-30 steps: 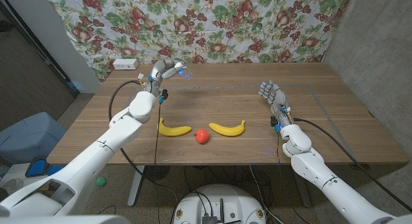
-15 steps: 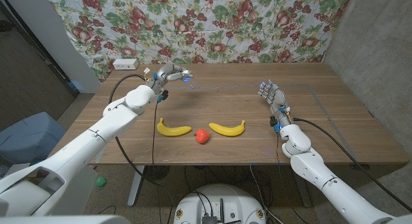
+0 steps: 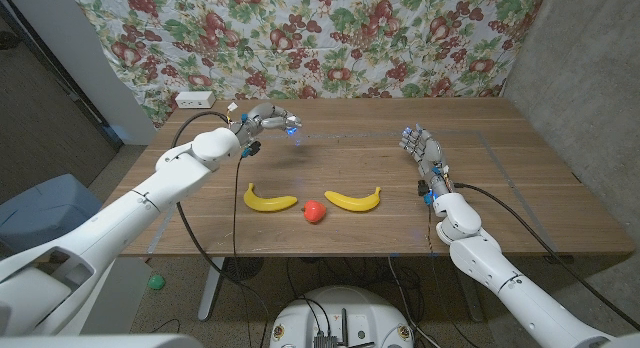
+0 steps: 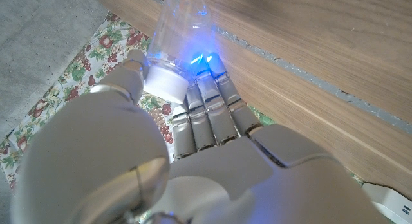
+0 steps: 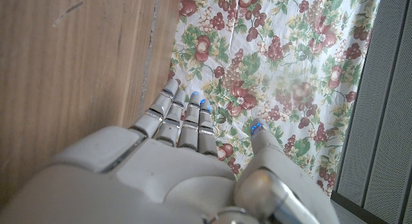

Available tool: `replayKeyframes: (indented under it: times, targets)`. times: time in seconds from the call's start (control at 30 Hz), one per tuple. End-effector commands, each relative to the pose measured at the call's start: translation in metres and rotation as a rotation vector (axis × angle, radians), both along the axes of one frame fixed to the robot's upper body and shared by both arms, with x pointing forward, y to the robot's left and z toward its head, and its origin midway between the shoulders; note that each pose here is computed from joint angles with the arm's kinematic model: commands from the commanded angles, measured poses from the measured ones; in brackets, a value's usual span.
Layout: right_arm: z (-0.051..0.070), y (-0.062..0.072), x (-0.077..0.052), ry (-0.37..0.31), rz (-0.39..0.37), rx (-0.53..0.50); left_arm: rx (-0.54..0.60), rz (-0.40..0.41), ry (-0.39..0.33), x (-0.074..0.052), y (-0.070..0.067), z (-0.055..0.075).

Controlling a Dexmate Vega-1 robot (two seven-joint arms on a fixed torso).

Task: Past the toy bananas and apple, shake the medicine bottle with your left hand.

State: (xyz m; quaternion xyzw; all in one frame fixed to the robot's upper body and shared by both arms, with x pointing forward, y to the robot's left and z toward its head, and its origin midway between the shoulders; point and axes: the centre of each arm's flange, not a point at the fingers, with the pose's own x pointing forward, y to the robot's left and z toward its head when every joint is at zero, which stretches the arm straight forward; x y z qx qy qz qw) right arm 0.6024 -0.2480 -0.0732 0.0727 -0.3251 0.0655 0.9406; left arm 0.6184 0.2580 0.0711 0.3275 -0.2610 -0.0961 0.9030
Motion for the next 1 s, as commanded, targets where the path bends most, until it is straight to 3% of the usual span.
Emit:
replayKeyframes:
  times: [0.03, 0.53, 0.73, 1.0]
  targets:
    - [0.001, 0.002, 0.004, 0.007, -0.002, -0.002, -0.105, 0.019, -0.103, -0.002, 0.007, -0.001]
    - [0.004, 0.000, 0.009, 0.008, -0.002, -0.007, -0.377, 0.108, -0.324, -0.011, 0.014, -0.013]
    - [0.005, -0.002, 0.010, 0.010, -0.002, 0.000, -0.431, 0.129, -0.361, -0.011, 0.012, -0.015]
    - [0.004, -0.004, 0.012, 0.015, -0.002, 0.003, -0.413, 0.126, -0.354, -0.010, 0.009, -0.014]
